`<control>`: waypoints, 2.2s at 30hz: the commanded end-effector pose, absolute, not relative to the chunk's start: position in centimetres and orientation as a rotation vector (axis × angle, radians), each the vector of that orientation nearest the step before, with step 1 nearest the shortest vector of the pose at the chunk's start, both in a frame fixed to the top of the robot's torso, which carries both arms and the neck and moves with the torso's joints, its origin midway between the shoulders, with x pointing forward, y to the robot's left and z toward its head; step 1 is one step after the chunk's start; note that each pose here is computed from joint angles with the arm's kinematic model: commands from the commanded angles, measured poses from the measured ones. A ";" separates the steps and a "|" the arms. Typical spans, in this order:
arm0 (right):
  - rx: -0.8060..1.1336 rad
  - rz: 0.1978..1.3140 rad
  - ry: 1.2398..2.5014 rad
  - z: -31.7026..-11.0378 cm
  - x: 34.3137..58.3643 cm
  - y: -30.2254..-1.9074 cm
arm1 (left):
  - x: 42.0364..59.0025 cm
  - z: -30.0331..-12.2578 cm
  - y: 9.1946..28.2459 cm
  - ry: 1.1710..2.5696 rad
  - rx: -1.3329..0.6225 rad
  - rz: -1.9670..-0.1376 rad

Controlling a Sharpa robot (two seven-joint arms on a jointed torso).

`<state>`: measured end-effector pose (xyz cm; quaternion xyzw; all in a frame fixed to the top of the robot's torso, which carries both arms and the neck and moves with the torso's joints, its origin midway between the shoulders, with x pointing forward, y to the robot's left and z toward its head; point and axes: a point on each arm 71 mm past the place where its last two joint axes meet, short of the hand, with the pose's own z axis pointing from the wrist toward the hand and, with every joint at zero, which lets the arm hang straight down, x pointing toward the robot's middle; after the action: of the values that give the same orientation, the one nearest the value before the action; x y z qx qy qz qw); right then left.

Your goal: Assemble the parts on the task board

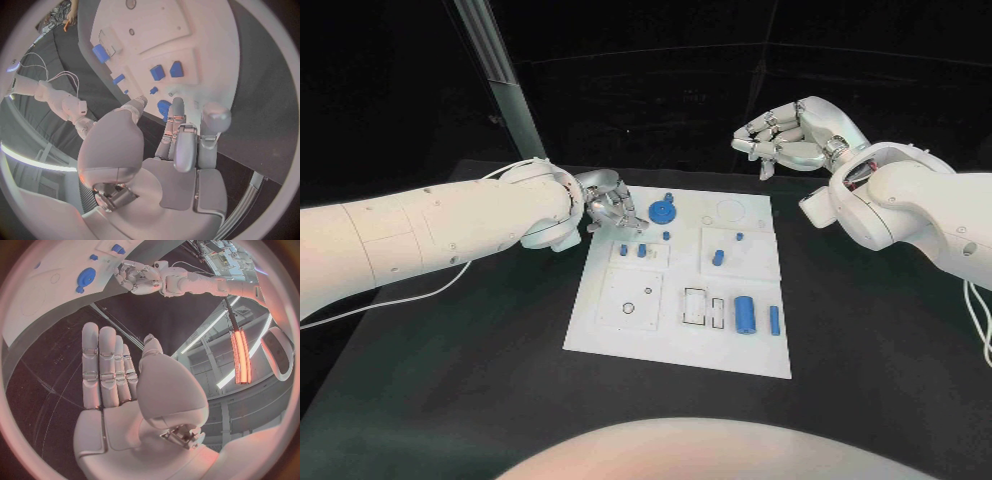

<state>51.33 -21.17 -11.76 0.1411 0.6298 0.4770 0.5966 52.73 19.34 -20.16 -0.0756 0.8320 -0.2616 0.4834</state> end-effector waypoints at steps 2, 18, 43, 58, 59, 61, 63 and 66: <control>0.322 1.110 1.461 -11.6 51.4 -21.1 | 52.9 -18.7 18.9 1.856 -0.233 -0.877; 0.324 1.109 1.470 -11.7 51.5 -20.9 | 53.5 -19.0 14.6 1.777 0.216 -0.829; 0.319 1.117 1.474 -11.8 51.6 -20.4 | 53.9 -21.4 11.6 1.816 0.495 -0.687; 0.317 1.121 1.475 -11.8 51.6 -20.3 | 54.3 -22.1 11.3 1.833 0.488 -0.653; 0.317 1.121 1.475 -11.8 51.6 -20.3 | 54.3 -22.1 11.3 1.834 0.488 -0.652; 0.318 1.121 1.476 -11.8 51.6 -20.3 | 54.3 -22.1 11.2 1.838 0.489 -0.651; 0.317 1.121 1.476 -11.8 51.6 -20.2 | 54.3 -22.2 11.1 1.840 0.490 -0.651; 0.317 1.122 1.476 -11.8 51.6 -20.2 | 54.3 -22.3 11.0 1.847 0.491 -0.648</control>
<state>51.62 -20.35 -11.94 0.1399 0.6343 0.4789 0.5905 54.28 11.00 -22.23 0.2029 0.7699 -0.2782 0.5374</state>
